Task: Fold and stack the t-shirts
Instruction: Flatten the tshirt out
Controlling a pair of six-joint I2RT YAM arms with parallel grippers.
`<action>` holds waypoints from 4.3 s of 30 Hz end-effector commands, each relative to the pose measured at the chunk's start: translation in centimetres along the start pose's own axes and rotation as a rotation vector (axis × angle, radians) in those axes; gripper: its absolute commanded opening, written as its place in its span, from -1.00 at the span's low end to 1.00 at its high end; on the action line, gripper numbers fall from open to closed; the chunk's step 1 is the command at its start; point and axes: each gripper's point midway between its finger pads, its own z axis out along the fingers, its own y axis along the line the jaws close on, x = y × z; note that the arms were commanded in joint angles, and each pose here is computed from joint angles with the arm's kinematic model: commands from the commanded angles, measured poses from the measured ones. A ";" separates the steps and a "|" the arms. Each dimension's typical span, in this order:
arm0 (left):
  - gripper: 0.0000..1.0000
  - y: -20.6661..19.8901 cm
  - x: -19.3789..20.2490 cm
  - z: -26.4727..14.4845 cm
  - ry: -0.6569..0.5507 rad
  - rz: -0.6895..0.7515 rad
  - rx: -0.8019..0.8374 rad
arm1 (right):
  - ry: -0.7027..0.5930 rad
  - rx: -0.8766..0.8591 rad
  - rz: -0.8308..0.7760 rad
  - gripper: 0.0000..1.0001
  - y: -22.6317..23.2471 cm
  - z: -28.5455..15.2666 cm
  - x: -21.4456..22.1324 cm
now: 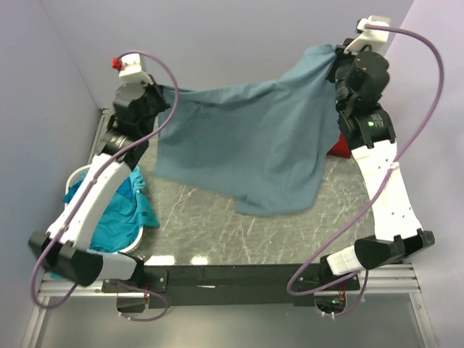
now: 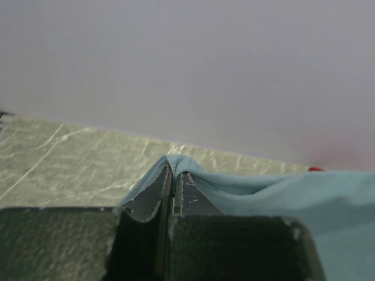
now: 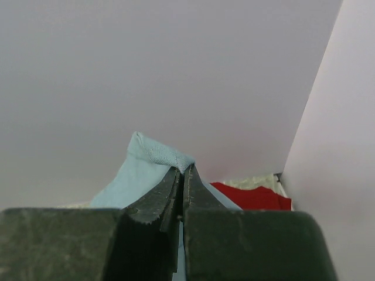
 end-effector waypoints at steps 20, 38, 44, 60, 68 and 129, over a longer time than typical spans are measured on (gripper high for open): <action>-0.99 3.1 -17.8 -24.8 -0.520 -0.159 0.275 | -0.648 -0.156 0.143 -1.00 -8.6 -26.2 -24.7; -0.99 0.4 -11.3 -11.7 -0.402 -0.119 0.189 | -0.451 -0.046 0.038 -1.00 -3.3 -9.1 -17.3; -0.99 3.3 1.7 3.9 -0.112 -0.086 0.001 | -0.179 -0.035 0.008 -1.00 2.9 6.2 -5.8; 0.99 5.8 14.4 12.0 0.176 -0.093 -0.083 | 0.240 0.004 -0.031 0.74 7.2 18.2 22.1; 0.99 5.8 20.5 7.2 0.337 -0.081 -0.010 | 0.535 -0.121 0.114 0.74 8.6 10.5 29.8; 0.99 6.3 29.1 6.6 0.598 -0.026 -0.056 | 0.985 -0.153 0.306 0.46 3.1 -2.4 42.0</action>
